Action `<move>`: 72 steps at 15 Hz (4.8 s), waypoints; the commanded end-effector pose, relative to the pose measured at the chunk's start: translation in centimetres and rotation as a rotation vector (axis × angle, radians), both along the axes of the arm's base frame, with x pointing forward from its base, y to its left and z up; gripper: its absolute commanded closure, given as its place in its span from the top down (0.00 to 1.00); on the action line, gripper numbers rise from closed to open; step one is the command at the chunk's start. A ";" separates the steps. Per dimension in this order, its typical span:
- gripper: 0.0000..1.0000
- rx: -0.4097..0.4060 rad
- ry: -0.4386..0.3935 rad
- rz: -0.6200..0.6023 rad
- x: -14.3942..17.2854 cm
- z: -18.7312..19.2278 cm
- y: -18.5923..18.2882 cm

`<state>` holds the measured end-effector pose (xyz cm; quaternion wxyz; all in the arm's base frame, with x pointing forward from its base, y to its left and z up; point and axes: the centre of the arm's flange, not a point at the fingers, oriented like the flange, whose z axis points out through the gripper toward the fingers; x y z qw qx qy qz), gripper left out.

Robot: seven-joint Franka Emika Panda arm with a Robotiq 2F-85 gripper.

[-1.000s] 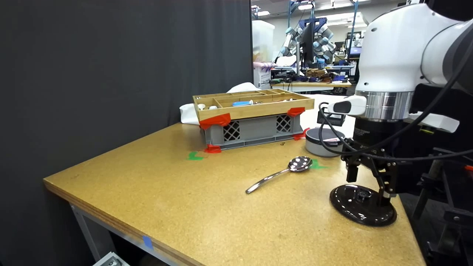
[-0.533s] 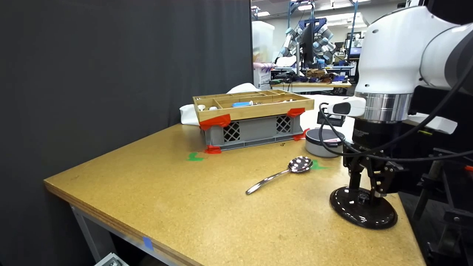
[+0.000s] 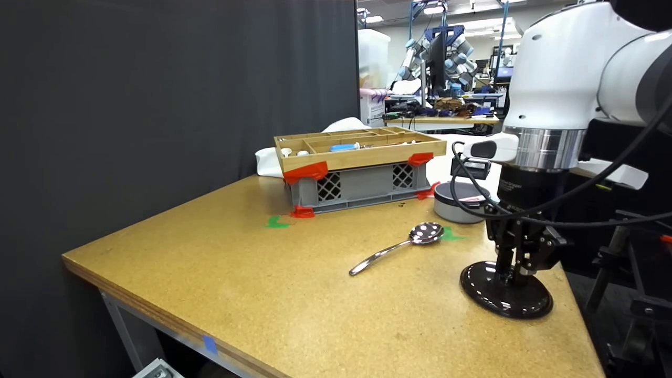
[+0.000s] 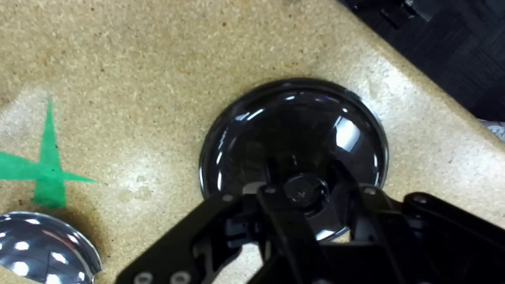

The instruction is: Put the marker in the grey pot and put the black lid on top of the grey pot, move the grey pot to the left

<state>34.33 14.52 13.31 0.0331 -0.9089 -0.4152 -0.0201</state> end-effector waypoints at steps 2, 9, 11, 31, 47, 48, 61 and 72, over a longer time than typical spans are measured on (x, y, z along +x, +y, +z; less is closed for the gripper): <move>0.09 -0.036 0.014 -0.049 0.3 2.3 -1.9; 0.09 -0.079 0.023 -0.187 2.5 6.8 -6.0; 0.09 -0.072 0.006 -0.230 3.1 8.6 -7.1; 0.09 -0.004 -0.061 -0.625 10.9 10.6 -21.8; 0.09 0.062 -0.021 -0.675 12.9 4.4 -23.2; 0.09 0.064 -0.023 -0.674 12.9 4.5 -23.1; 0.09 -0.017 -0.020 -0.689 12.8 5.4 -21.9; 0.94 -0.035 0.015 -0.661 11.7 6.3 -20.6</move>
